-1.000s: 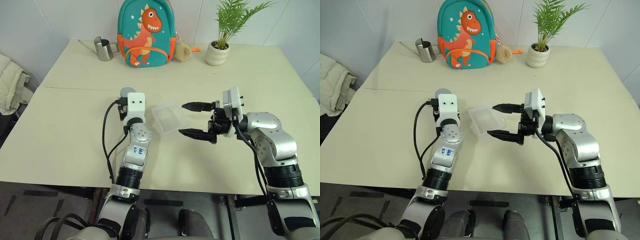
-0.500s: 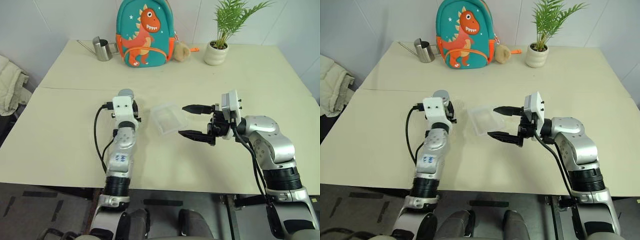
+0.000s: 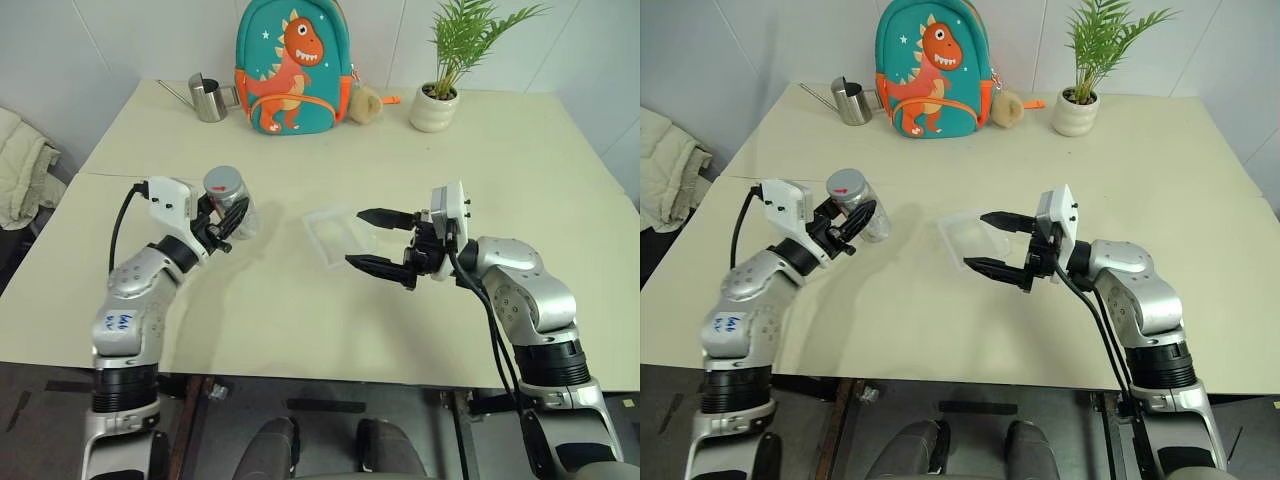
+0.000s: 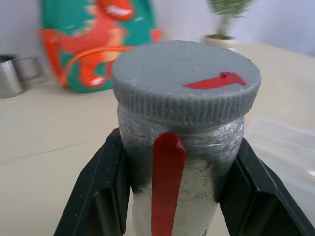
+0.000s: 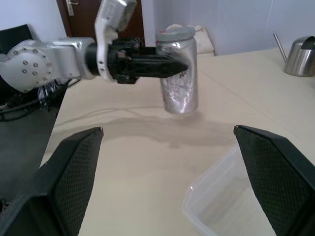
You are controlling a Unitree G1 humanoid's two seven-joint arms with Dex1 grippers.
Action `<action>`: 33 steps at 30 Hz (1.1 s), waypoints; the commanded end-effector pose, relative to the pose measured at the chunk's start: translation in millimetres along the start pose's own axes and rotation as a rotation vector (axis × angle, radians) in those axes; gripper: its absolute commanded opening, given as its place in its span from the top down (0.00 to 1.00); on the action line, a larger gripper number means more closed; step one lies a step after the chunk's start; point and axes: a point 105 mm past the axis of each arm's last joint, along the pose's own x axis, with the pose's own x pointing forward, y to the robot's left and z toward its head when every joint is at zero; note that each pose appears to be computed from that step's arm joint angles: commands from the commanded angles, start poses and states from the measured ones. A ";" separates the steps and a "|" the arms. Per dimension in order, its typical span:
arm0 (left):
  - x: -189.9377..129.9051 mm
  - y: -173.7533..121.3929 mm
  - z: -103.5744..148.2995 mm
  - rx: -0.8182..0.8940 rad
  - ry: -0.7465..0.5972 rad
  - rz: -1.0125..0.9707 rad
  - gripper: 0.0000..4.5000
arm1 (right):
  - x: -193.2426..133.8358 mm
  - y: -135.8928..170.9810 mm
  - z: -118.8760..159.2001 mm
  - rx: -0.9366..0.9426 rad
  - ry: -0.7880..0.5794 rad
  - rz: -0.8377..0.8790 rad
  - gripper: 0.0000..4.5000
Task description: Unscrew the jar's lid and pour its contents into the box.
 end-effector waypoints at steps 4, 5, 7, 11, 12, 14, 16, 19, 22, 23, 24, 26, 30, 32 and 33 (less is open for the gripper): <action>-4.4 -34.9 23.0 0.010 -0.009 -0.341 0.57 | 48.2 14.5 32.4 -0.007 -0.030 0.049 0.00; -3.7 -37.2 23.1 0.000 -0.010 -0.361 0.57 | 53.5 14.7 35.7 0.000 -0.037 0.048 0.00; -2.9 -44.1 21.3 -0.010 0.000 -0.404 0.57 | 63.4 16.8 40.7 -0.001 -0.045 0.055 0.00; -3.8 -58.2 13.2 -0.011 0.044 -0.483 0.57 | 74.8 20.7 44.2 0.009 -0.062 0.072 0.00; -3.4 -59.9 12.7 -0.009 0.047 -0.488 0.57 | 77.2 21.9 44.1 0.008 -0.062 0.077 0.00; -3.7 -64.0 10.8 -0.003 0.056 -0.506 0.57 | 82.3 24.2 44.1 -0.001 -0.060 0.086 0.00; -3.8 -66.6 9.2 0.003 0.061 -0.517 0.57 | 87.5 25.1 44.5 -0.002 -0.061 0.088 0.00; -2.6 -67.4 9.6 0.008 0.056 -0.514 0.57 | 89.8 24.7 43.6 -0.001 -0.058 0.089 0.00; -2.2 -69.0 9.9 0.012 0.054 -0.516 0.57 | 92.1 24.6 42.0 -0.006 -0.052 0.091 0.00; -2.0 -69.5 9.8 0.012 0.053 -0.517 0.57 | 92.6 24.3 41.5 -0.007 -0.049 0.092 0.00; -2.0 -70.3 9.6 0.012 0.053 -0.518 0.57 | 92.9 24.3 40.8 -0.009 -0.044 0.094 0.00; -1.7 -71.5 9.4 0.013 0.052 -0.520 0.57 | 93.6 24.8 38.9 -0.013 -0.032 0.103 0.00; -0.4 -73.0 9.8 0.018 0.051 -0.522 0.57 | 94.4 26.2 36.9 -0.021 -0.022 0.117 0.09; 0.3 -73.9 10.6 0.016 0.047 -0.522 0.57 | 94.9 26.2 37.5 -0.021 -0.027 0.117 0.22; 0.3 -75.5 9.7 0.015 0.051 -0.528 0.57 | 96.2 26.1 39.4 -0.021 -0.037 0.114 0.30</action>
